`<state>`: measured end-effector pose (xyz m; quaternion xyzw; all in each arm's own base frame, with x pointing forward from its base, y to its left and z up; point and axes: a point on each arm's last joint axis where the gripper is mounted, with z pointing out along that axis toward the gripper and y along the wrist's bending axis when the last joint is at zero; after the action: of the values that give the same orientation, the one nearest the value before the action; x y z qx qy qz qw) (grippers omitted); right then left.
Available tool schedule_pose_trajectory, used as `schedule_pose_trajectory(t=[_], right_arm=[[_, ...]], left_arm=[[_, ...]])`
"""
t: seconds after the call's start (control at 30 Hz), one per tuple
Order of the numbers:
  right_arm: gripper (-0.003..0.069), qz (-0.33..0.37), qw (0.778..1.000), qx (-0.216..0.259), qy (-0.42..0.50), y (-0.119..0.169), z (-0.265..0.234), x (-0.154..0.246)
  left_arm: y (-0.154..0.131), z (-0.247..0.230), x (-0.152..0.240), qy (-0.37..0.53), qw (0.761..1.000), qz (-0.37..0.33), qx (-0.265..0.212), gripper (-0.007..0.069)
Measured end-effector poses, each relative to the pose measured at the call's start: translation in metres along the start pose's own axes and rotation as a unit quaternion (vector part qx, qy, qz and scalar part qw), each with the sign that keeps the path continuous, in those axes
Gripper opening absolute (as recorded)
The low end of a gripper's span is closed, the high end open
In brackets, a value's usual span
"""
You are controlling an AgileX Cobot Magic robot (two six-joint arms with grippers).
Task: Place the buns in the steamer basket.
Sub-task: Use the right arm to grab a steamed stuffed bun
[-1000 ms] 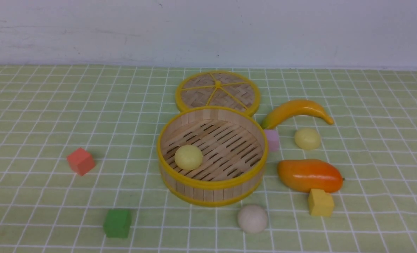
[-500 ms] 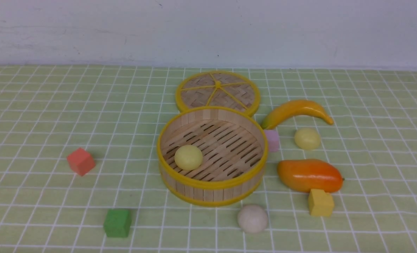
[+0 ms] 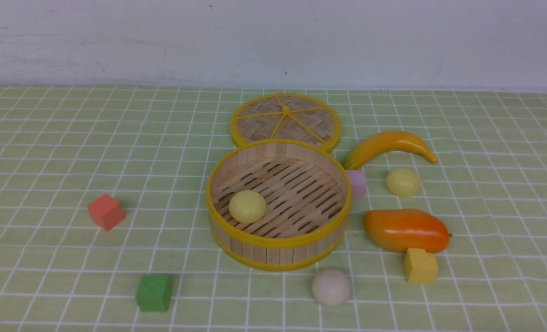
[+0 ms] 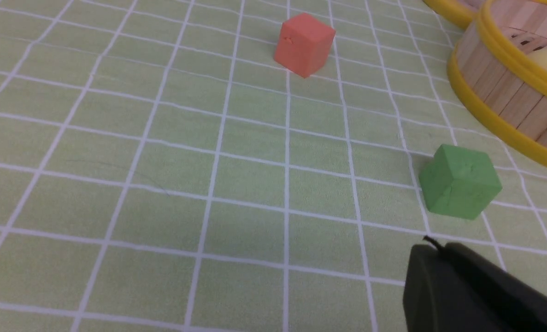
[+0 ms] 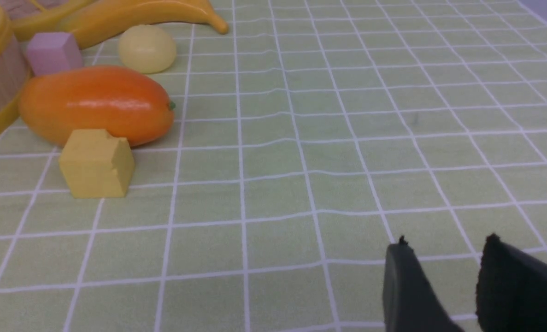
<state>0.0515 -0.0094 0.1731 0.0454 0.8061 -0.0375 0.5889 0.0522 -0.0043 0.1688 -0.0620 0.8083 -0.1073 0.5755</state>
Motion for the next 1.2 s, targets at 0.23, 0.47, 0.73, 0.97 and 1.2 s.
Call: schedule_pose_trajectory(t=[0.23,0.47,0.73,0.97,1.2], right_arm=[[0.0239,-0.022,1.0,0.009,-0.002,-0.002,0.0,0.0],[0.0239,0.0,0.992,-0.025,-0.122,0.005,-0.002,-0.02],[0.0239,0.045,0.92,-0.123,-0.369,0.018,-0.026,-0.06],[0.0239,0.119,0.853,-0.195,-0.47,0.019,-0.064,-0.105],[0.0239,0.209,0.884,-0.149,-0.392,0.006,-0.096,-0.202]], left_arm=[[0.0,0.0,0.0,0.0,1.0,0.0,0.0,0.0],[0.0,0.0,0.0,0.0,1.0,0.0,0.0,0.0007],[0.0,0.0,0.0,0.0,1.0,0.0,0.0,0.0018],[0.0,0.0,0.0,0.0,1.0,0.0,0.0,0.0021],[0.0,0.0,0.0,0.0,1.0,0.0,0.0,0.0021]])
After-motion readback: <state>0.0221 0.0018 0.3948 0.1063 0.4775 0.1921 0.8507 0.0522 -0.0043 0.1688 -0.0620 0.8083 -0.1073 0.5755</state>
